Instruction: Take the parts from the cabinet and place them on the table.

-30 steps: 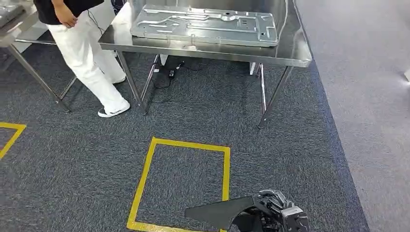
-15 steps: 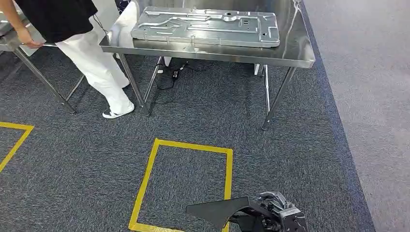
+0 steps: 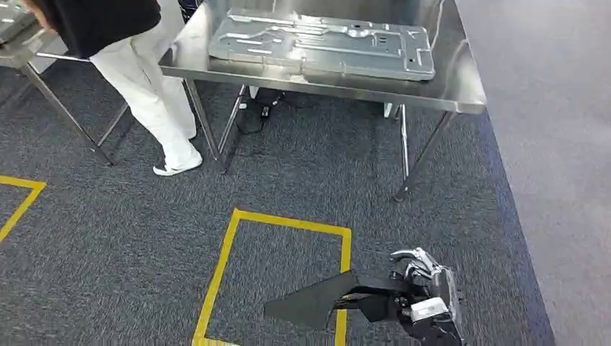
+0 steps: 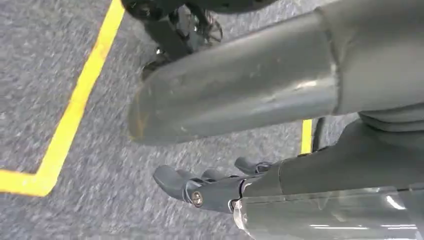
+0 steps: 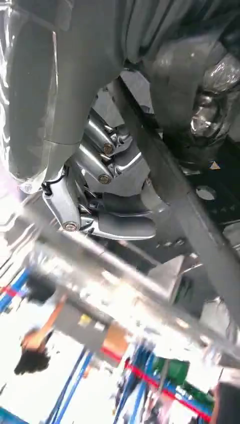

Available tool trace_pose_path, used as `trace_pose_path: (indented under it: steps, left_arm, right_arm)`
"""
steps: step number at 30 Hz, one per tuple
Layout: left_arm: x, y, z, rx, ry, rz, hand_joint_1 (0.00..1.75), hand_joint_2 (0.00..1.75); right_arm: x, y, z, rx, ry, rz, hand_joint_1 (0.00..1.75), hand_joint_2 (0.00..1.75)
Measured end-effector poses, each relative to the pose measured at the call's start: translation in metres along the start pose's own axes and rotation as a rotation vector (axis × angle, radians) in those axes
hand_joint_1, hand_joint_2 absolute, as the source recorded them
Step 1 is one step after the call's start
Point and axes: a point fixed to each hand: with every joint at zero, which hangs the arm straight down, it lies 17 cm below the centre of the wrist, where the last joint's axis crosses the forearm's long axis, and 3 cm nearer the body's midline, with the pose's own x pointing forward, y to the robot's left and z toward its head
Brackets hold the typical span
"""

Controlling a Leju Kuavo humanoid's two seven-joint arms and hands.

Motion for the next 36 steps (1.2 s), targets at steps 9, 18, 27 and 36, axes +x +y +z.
trace_pose_path:
  steps: [9,18,27,36]
  left_arm:
    - [-0.005,0.001,0.0,-0.001,0.012,-0.012,0.0,0.0]
    - [-0.002,0.009,-0.004,0.003,0.01,-0.046,0.0,0.0]
    - [0.0,0.011,-0.006,-0.006,0.01,-0.066,0.0,0.0]
    - [-0.004,0.008,-0.005,-0.015,0.016,-0.075,0.0,0.0]
  right_arm:
    - [-0.014,-0.037,-0.015,-0.059,0.008,0.136,1.75,1.75]
    - [-0.001,-0.088,-0.052,-0.187,-0.102,0.532,1.75,1.75]
    - [0.01,-0.133,-0.096,-0.236,-0.162,0.702,1.75,1.75]
    - [0.007,-0.177,-0.122,-0.245,-0.163,0.755,1.75,1.75]
